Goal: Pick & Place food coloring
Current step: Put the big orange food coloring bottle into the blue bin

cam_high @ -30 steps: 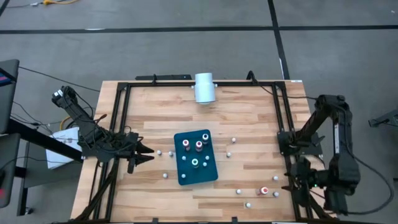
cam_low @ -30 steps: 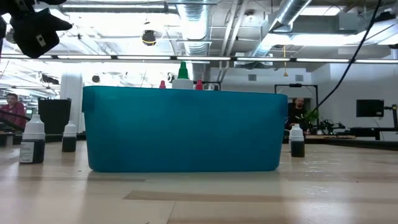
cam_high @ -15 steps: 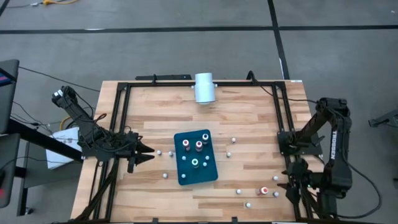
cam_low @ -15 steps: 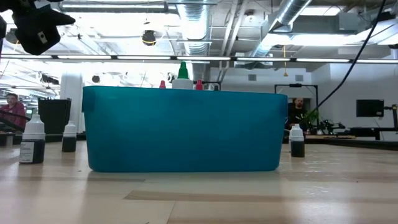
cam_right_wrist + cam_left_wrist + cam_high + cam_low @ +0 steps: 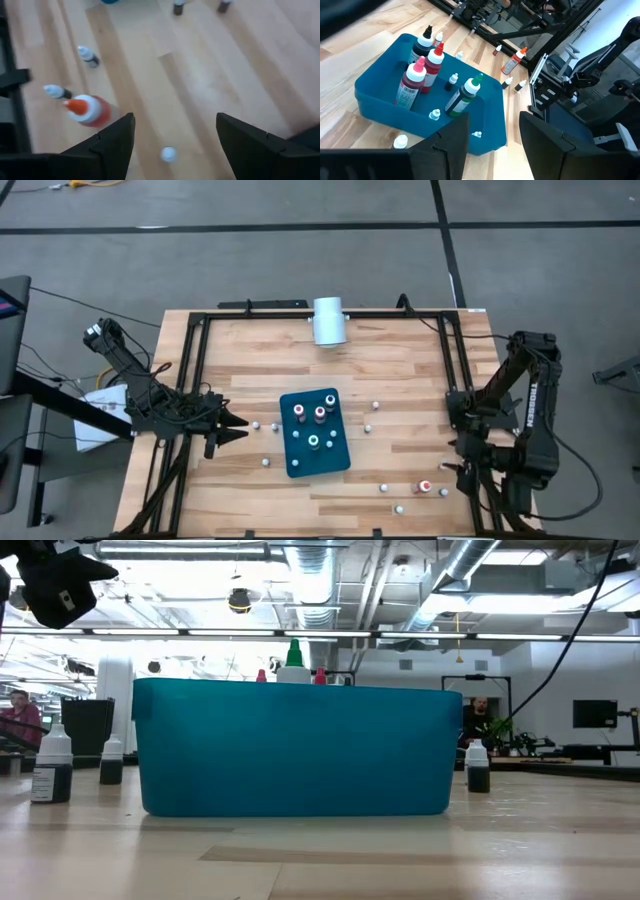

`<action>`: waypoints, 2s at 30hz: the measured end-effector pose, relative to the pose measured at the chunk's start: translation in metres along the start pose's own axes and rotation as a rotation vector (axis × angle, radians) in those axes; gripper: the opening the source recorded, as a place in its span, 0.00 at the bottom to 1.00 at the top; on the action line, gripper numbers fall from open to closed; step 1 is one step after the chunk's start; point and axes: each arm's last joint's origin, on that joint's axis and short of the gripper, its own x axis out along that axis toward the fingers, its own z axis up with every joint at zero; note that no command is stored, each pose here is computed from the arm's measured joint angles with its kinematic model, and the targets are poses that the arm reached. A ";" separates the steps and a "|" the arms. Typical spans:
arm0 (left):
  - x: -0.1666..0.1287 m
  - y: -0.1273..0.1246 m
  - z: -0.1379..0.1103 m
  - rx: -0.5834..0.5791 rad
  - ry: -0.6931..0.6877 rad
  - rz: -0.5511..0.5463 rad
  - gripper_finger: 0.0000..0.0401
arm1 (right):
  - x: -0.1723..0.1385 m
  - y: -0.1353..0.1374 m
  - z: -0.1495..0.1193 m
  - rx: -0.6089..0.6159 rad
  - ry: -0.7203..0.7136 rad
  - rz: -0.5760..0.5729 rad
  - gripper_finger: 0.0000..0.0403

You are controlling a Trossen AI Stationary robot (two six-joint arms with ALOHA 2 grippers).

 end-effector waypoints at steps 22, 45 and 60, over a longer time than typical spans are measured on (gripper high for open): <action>0.000 0.002 0.003 0.004 -0.090 0.075 0.41 | 0.010 -0.098 0.015 -0.054 -0.022 0.274 0.66; 0.000 0.003 0.003 0.002 -0.122 0.102 0.41 | 0.066 -0.054 -0.023 0.067 -0.065 0.541 0.66; 0.000 0.003 0.003 0.001 -0.122 0.102 0.41 | 0.081 -0.021 -0.034 0.013 -0.094 0.554 0.66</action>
